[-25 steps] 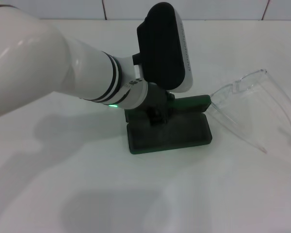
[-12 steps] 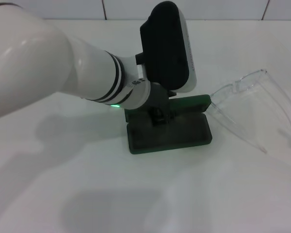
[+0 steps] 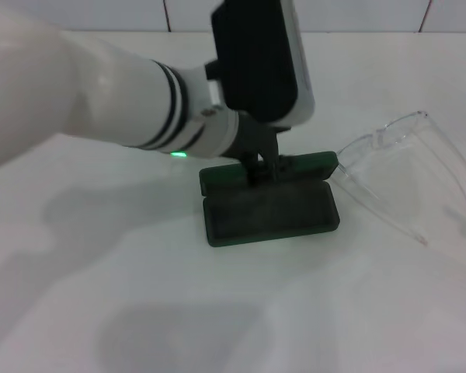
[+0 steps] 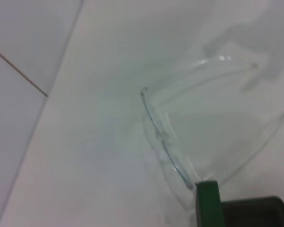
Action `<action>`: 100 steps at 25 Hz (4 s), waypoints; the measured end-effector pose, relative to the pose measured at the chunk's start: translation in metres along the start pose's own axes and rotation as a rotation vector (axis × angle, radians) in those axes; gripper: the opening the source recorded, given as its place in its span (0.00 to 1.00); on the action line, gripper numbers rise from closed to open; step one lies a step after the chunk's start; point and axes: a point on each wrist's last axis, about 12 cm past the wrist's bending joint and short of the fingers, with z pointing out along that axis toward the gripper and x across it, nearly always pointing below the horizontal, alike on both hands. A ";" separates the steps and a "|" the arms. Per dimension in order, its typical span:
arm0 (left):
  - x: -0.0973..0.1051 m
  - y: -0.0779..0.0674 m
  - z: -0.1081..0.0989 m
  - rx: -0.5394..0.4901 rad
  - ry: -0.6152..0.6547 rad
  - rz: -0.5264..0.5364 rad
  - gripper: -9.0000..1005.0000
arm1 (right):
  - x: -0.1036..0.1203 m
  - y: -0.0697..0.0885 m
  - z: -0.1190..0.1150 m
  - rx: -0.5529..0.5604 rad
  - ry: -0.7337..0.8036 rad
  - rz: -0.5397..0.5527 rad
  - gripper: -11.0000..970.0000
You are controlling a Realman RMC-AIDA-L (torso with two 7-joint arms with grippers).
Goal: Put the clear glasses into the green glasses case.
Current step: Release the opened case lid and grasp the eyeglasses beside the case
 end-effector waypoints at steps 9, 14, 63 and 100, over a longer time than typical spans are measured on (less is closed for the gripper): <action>-0.009 -0.007 -0.060 0.066 -0.185 -0.101 0.41 | 0.008 -0.013 0.010 0.033 0.131 0.035 0.82; -0.002 -0.008 -0.101 0.183 -0.410 -0.153 0.40 | 0.004 -0.022 0.023 0.023 0.258 0.054 0.81; 0.211 -0.060 -0.073 0.124 -0.939 -0.614 0.04 | -0.056 -0.023 0.294 -0.509 1.208 -0.653 0.66; 0.213 -0.074 -0.062 0.096 -0.984 -0.666 0.04 | 0.009 0.007 0.348 -0.634 1.211 -1.004 0.65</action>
